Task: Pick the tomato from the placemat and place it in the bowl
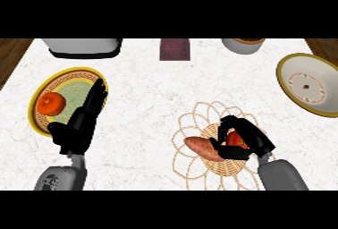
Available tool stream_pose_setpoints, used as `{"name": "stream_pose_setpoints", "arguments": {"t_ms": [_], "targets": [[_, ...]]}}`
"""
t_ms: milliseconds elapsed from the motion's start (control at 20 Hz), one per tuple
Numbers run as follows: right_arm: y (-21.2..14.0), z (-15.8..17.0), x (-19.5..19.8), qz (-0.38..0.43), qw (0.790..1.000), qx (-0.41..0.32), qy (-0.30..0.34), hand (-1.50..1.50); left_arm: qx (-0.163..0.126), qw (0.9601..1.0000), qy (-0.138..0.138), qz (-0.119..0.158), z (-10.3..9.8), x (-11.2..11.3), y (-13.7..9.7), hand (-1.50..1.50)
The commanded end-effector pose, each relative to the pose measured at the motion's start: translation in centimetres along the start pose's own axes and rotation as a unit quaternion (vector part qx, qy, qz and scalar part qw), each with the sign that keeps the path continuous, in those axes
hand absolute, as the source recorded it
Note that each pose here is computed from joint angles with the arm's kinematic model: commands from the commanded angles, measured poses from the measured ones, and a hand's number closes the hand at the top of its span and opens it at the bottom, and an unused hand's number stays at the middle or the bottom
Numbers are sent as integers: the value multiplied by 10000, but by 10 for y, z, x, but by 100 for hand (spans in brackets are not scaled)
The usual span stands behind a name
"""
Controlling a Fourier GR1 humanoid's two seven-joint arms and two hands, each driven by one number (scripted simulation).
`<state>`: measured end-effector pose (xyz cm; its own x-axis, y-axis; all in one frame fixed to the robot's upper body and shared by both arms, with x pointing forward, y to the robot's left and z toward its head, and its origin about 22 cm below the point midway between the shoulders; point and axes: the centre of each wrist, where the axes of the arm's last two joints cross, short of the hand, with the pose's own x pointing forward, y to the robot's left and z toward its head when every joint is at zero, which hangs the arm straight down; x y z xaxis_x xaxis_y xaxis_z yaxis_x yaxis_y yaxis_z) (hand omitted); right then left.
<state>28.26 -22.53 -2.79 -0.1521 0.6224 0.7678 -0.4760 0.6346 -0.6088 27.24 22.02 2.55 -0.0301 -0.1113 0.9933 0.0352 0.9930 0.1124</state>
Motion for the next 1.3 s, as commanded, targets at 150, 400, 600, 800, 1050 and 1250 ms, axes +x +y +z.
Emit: {"name": "stream_pose_setpoints", "arguments": {"t_ms": [150, 400, 600, 800, 1050, 1250], "targets": [[-35, 61, -29, -572, 9976, -386, 75, 150, 85, 9999, 50, -48, 0, 13, 2, 0], [-48, 81, -29, -733, 9917, -915, -536, 150, 39, 10000, 39, 17, -1, 8, 8, 0], [-64, 98, -5, -906, 9778, -1431, -1233, 150, 60, 9999, 22, -88, 8, 3, 6, 0], [-82, 105, 30, -368, 9619, -2067, -1752, 150, 60, 9999, 85, 11, -2, 4, -2, 0], [-114, 141, 83, 221, 9502, -2536, -1799, 150, 59, 10000, 27, 34, 9, -1, -11, 0], [-127, 152, 120, 310, 9468, -2895, -1371, 150, 52, 9999, 80, -54, 3, 2, -4, 0]]}}
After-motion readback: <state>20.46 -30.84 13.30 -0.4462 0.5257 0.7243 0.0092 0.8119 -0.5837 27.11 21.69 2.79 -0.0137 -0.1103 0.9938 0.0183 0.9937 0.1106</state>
